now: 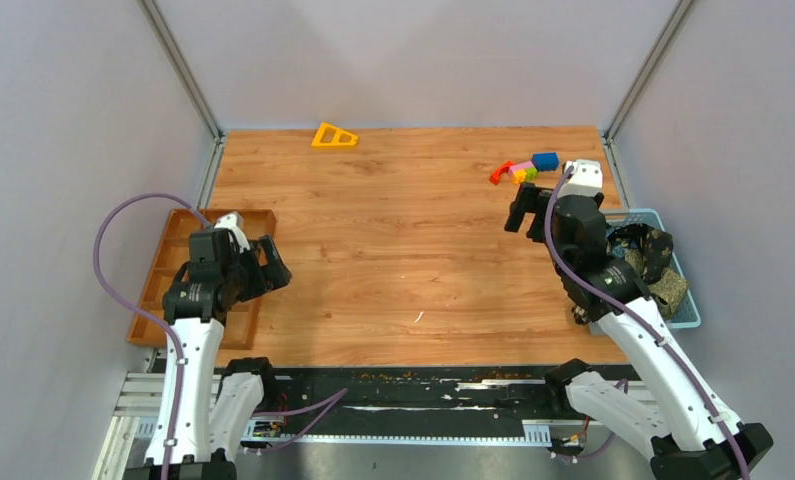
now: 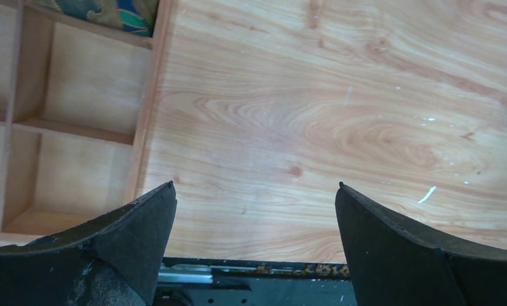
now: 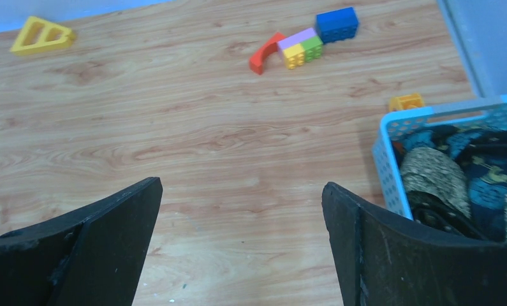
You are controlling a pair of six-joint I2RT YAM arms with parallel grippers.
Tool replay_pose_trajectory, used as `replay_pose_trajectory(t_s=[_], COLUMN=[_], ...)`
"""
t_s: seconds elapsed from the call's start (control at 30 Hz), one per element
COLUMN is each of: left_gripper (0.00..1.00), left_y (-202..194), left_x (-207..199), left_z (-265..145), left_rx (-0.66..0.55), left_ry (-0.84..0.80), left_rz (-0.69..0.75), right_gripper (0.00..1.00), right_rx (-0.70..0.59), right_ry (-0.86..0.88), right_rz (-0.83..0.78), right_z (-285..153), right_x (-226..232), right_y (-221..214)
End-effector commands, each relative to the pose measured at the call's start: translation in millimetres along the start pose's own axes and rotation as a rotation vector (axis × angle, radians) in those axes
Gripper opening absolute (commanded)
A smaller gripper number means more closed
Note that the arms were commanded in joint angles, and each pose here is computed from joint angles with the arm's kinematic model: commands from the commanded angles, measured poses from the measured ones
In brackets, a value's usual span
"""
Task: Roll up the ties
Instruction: Pick up the tie from the bin.
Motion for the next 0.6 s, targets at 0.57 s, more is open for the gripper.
replay_pose_trajectory(t_s=[0.57], left_gripper=[1.00], left_y=[-4.7], left_x=[-14.7], left_z=[-2.5], left_rx=[-0.031], left_ry=[-0.166], left_rz=[0.070], right_gripper=[1.00], right_rx=[0.488], right_ry=[-0.964], right_rz=[-0.116], right_z=[68.1], right_x=[-146.5], right_y=[-2.9])
Point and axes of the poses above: each gripper's point midway between its finger pads, its own z axis out along the fingers, its own x axis along the line the jaws close on, y = z × x, the point moved 10 cm from there along -z, back along the fingers, and after that the axes turned 6 degrees about -z, right-handed, at the moved point
